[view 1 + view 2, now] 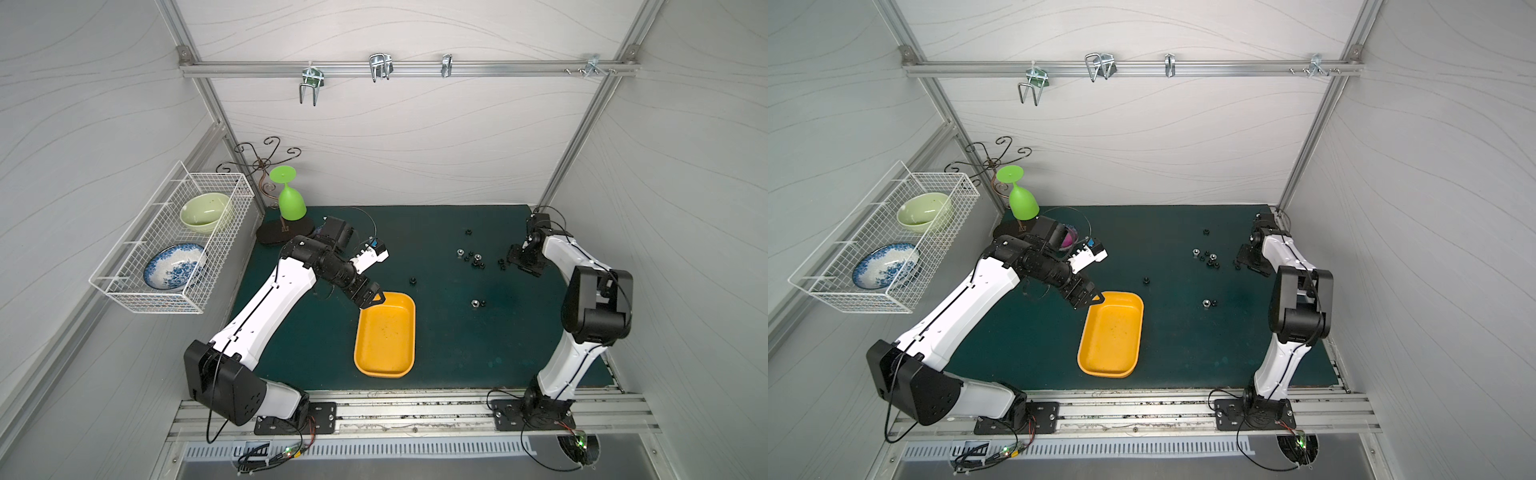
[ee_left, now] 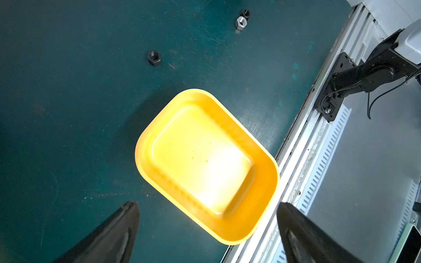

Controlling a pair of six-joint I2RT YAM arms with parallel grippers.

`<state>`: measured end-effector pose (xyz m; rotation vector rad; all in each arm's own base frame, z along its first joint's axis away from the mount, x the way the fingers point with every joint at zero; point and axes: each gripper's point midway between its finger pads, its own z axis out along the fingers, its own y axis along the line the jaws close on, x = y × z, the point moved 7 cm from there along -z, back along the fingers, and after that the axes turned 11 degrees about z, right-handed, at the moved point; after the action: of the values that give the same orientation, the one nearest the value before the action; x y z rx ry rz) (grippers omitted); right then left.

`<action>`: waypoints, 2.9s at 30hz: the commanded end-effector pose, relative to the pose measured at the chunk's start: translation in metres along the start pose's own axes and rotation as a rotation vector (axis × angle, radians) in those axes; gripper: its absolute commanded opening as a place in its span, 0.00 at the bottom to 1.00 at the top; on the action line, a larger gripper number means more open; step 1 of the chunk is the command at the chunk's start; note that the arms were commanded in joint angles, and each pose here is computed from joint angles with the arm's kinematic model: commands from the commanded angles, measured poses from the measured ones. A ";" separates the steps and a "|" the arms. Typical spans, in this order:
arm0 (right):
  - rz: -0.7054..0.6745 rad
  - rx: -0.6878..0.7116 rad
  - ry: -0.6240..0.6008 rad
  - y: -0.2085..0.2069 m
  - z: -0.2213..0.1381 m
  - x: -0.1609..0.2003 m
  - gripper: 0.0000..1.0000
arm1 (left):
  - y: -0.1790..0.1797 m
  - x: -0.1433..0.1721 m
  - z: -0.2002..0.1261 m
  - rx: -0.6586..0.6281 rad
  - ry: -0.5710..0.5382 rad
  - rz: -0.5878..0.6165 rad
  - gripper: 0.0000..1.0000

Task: Put the nuts on the desktop into the storage box
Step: Pick up the nut from the center of the board, then place the nut in the storage box.

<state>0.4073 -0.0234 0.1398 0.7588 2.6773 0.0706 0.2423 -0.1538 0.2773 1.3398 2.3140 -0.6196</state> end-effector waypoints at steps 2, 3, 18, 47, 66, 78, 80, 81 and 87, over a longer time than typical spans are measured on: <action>-0.045 0.028 0.016 0.009 0.010 -0.001 0.70 | -0.004 -0.001 -0.005 -0.016 -0.019 0.034 0.99; -0.048 0.029 0.023 0.010 0.012 -0.002 0.70 | -0.004 -0.001 -0.005 -0.019 -0.019 0.034 0.99; -0.120 0.071 0.128 0.029 0.052 0.001 0.60 | 0.002 0.001 -0.005 -0.072 -0.008 0.026 0.99; -0.134 0.020 0.111 0.031 0.048 -0.004 0.26 | 0.004 -0.006 -0.002 -0.058 -0.045 -0.008 0.99; -0.214 -0.099 -0.018 0.047 -0.020 0.006 0.25 | 0.031 -0.045 0.005 -0.063 -0.096 -0.232 0.98; -0.461 -0.316 -0.097 0.107 -0.082 0.044 0.25 | 0.041 -0.046 0.000 -0.129 -0.118 -0.335 0.99; -0.524 -0.356 -0.095 0.122 -0.091 0.058 0.25 | 0.043 -0.043 -0.004 -0.134 -0.125 -0.347 0.99; -0.548 -0.373 -0.091 0.128 -0.095 0.065 0.25 | 0.044 -0.042 -0.005 -0.135 -0.131 -0.350 0.99; -0.718 -0.453 -0.097 0.161 -0.132 0.101 0.25 | 0.043 -0.033 -0.017 -0.084 -0.158 -0.359 0.99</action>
<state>0.3758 0.1571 0.2228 -0.2067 2.5917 0.3742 0.2981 -0.1518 0.2825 0.8007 2.5120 -0.6481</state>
